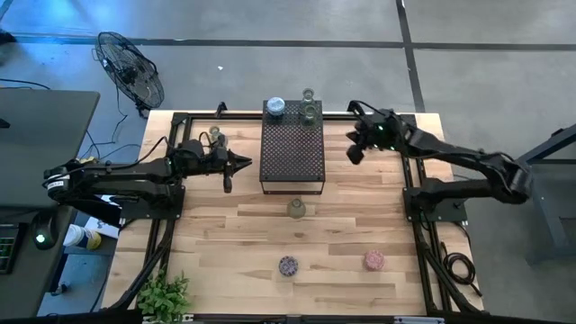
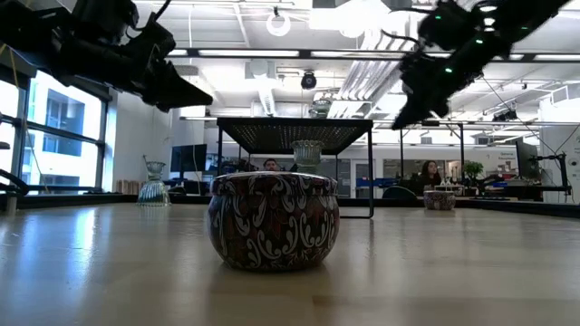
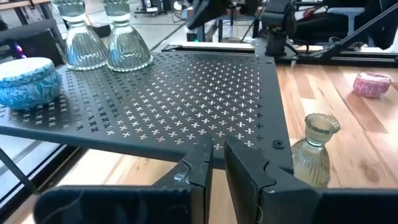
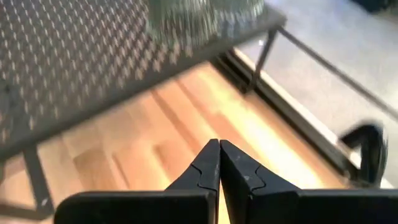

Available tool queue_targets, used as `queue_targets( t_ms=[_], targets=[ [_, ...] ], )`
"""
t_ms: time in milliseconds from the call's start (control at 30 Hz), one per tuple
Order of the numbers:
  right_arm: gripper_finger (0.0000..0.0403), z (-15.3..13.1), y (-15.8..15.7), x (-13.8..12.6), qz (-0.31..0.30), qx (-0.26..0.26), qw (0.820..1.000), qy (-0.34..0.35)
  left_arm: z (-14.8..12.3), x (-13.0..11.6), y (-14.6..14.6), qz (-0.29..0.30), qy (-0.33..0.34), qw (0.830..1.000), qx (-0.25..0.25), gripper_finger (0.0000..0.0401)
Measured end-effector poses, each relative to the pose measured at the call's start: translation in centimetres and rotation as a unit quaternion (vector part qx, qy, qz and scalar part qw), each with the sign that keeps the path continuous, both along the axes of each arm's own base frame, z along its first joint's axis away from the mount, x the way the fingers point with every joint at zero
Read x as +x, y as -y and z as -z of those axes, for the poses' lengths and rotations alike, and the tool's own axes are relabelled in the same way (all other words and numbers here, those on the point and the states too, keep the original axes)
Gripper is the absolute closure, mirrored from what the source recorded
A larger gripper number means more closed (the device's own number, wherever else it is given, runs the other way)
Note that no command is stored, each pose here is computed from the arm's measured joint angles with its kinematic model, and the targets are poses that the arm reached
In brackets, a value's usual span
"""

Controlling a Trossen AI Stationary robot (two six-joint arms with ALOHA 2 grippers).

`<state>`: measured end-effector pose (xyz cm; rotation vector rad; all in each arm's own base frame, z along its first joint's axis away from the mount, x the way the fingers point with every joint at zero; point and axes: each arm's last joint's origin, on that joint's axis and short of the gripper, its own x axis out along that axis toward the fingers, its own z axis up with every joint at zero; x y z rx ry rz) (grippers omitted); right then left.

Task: Pick & Place candle stick holders
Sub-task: Put the red scented candle on the shelf aligned with the other blue scented candle

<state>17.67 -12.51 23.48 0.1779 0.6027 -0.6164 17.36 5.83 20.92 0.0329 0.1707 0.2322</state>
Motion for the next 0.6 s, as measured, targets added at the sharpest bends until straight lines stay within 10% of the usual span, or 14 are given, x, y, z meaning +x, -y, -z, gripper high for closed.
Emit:
queue_targets(
  t_ms=[600],
  targets=[
    [0.0401, 4.9, 2.5, -4.6, 0.232, 0.095, 0.967, -0.035, -0.3, 0.0, 0.0, -0.003, 0.015, 1.000, 0.008, 0.0365]
  ],
)
